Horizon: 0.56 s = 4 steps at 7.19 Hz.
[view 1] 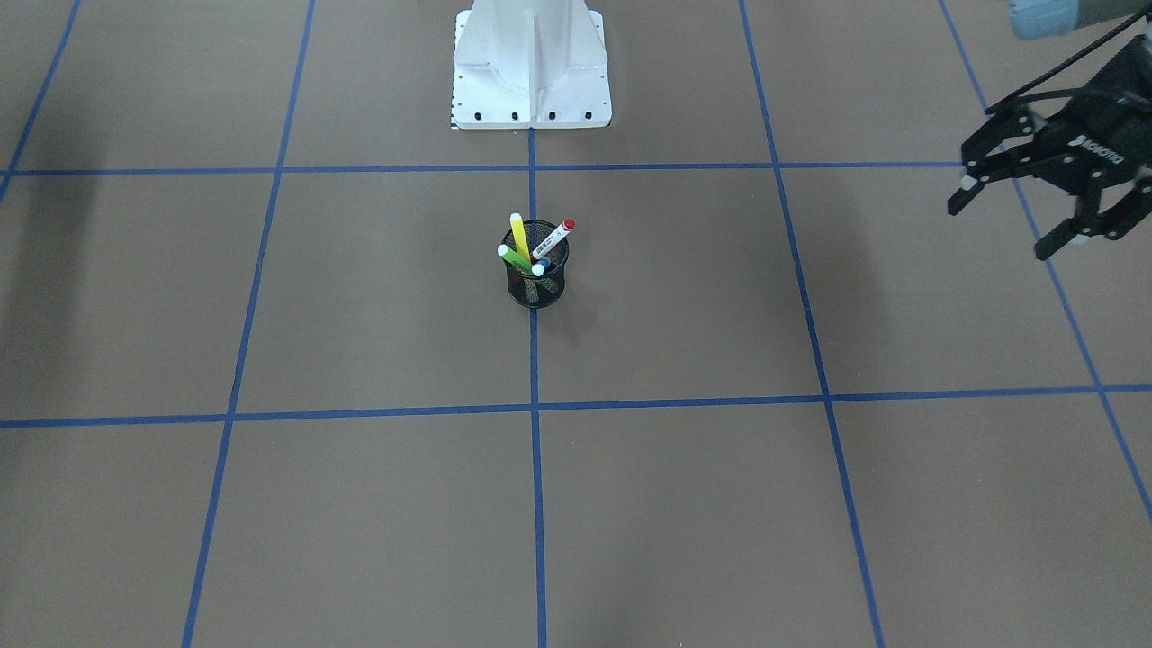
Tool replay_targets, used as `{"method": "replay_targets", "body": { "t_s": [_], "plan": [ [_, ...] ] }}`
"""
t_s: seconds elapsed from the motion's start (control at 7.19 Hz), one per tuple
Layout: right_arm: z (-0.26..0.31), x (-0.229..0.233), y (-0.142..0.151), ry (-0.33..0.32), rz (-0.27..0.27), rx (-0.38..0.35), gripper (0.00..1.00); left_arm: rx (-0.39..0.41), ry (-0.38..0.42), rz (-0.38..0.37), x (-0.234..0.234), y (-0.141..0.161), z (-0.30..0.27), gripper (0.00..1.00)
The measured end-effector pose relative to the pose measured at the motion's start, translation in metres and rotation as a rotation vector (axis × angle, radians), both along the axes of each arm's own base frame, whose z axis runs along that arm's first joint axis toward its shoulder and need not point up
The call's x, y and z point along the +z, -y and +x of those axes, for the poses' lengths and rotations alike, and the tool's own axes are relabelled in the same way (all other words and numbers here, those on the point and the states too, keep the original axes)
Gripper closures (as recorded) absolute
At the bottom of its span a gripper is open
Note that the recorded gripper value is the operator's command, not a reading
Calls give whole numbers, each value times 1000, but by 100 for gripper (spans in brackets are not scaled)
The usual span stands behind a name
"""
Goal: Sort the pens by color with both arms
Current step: 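Move the left gripper toward the black mesh pen cup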
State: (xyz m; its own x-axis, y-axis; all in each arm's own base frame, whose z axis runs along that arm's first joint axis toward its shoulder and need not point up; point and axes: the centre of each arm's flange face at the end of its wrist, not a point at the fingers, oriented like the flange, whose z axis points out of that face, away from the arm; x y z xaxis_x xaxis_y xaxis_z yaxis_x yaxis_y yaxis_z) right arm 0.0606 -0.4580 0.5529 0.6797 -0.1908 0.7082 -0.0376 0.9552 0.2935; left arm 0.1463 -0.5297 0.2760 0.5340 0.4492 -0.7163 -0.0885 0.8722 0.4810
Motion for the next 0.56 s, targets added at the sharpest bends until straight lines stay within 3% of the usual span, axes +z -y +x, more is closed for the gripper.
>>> {"method": "replay_targets", "body": {
  "t_s": [0.28,0.56],
  "plan": [
    [0,2,-1,0,-4,0,0,9,81,-54,-52,-3,74,0],
    [0,3,-1,0,-7,0,0,-34,100,-171,-88,-29,154,0]
  ]
}}
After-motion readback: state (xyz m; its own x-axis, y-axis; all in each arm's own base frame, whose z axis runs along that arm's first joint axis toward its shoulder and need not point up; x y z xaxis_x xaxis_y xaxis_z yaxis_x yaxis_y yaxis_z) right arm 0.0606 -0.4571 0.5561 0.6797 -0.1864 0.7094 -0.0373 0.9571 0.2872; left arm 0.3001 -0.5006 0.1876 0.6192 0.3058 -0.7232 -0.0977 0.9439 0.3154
